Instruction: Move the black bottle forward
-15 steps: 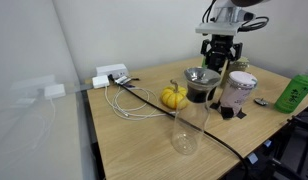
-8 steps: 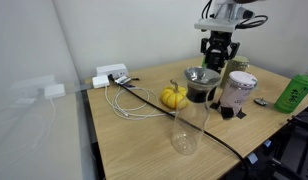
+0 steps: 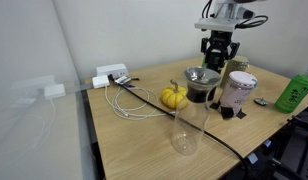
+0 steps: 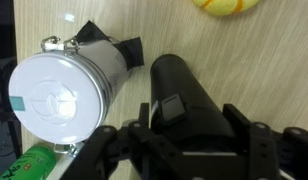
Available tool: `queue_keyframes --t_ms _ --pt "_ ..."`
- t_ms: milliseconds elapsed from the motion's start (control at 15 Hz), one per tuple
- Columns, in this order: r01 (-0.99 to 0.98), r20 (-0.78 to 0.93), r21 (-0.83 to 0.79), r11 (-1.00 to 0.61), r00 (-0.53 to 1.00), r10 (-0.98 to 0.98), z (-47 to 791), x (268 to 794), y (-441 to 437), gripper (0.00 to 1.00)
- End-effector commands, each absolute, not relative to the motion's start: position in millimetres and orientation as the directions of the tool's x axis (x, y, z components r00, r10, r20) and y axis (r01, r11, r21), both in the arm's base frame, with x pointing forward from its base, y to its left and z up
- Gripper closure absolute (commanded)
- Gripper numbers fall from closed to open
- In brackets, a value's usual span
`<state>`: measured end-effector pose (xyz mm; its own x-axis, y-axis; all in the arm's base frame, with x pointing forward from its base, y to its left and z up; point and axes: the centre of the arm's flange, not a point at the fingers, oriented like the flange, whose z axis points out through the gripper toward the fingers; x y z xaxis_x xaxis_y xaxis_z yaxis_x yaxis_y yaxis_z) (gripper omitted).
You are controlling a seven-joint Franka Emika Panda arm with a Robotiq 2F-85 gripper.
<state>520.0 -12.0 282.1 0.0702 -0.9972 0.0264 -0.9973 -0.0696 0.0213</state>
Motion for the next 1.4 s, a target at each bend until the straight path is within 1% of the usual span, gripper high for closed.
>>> queue_keyframes --t_ms 0,400,867,933,1000,1067,1133,1200,1267,1333 --pt "-0.997 0.003 0.012 -0.075 0.075 -0.997 279.8 514.0 -13.7 0.51" --pt "-0.996 -0.027 -0.006 -0.09 0.09 -0.996 291.8 512.5 -13.7 0.51" --pt "-0.996 0.014 0.013 -0.093 0.093 -0.996 289.1 509.1 -17.9 0.51" --pt "-0.996 0.018 0.021 -0.092 0.092 -0.996 287.2 508.2 -18.2 0.08" --pt "-0.995 0.018 0.028 -0.093 0.094 -0.995 284.8 506.9 -18.2 0.06" --pt "-0.995 0.022 0.034 -0.094 0.095 -0.995 282.4 505.6 -18.2 0.01" --pt "-0.994 0.023 0.039 -0.098 0.099 -0.995 280.1 504.3 -18.0 0.0" --pt "-0.994 0.022 0.04 -0.098 0.099 -0.995 278.7 503.3 -17.4 0.31" --pt "-0.994 0.027 0.038 -0.099 0.1 -0.995 278.4 502.6 -16.7 0.27" --pt "-0.994 0.028 0.038 -0.104 0.105 -0.994 278.6 502.4 -16.3 0.28"
